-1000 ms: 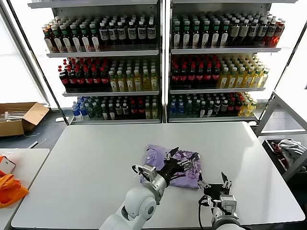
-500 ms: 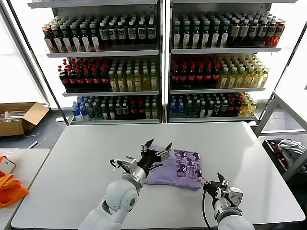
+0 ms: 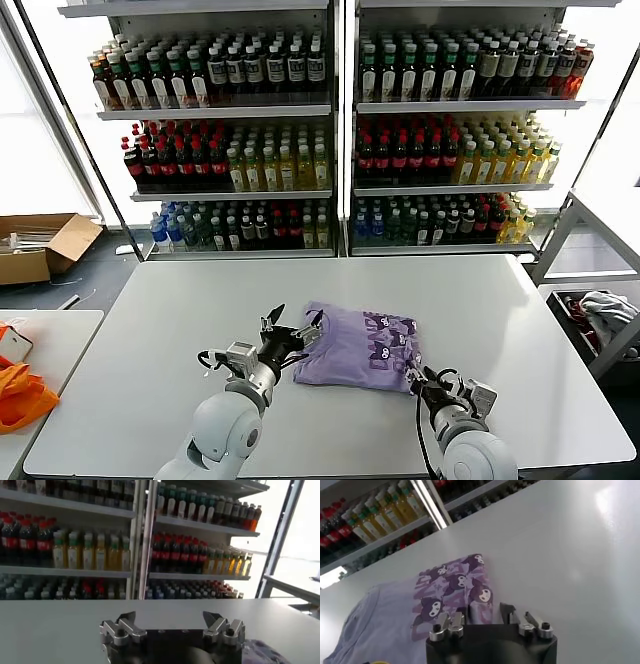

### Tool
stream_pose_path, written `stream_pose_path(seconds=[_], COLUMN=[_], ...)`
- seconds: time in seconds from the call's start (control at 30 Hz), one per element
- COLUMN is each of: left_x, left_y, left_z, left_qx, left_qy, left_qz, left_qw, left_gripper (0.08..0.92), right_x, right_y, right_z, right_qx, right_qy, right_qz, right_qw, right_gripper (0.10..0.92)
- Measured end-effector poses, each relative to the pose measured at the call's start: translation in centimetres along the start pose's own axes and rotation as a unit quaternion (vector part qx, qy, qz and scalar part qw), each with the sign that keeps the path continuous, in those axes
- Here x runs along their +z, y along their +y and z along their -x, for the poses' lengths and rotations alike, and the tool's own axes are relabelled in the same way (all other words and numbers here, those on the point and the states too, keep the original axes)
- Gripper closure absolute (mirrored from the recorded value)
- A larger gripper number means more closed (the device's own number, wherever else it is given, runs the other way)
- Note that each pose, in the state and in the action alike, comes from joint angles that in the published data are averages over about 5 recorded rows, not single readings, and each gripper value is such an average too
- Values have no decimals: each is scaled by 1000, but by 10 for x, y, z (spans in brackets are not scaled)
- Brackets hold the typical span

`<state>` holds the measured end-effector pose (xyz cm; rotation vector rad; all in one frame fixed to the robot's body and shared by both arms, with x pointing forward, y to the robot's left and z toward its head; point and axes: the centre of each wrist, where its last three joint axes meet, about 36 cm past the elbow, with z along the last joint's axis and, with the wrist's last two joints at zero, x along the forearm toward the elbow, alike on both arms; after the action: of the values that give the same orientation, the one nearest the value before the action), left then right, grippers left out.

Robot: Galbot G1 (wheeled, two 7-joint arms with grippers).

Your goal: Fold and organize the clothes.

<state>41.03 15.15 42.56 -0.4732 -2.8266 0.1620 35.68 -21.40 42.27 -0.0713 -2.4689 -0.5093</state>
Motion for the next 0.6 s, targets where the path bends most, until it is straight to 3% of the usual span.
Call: stream_pose_path(seconds=[0.4, 0.6], left_x=[11, 11], left_y=[4, 7], left_z=[-19, -30], left_qx=[-29, -40], left_qy=[14, 13], left_qz=[-9, -15], left_qw=[999, 999], left_gripper=[177, 177], right_x=[-7, -21], right_y=[-5, -12], right_z=[8, 14], right_qx=[-2, 5], right_qy=[11, -9], right_qz=[2, -34], right_qw=[1000, 999], right_gripper=[880, 895])
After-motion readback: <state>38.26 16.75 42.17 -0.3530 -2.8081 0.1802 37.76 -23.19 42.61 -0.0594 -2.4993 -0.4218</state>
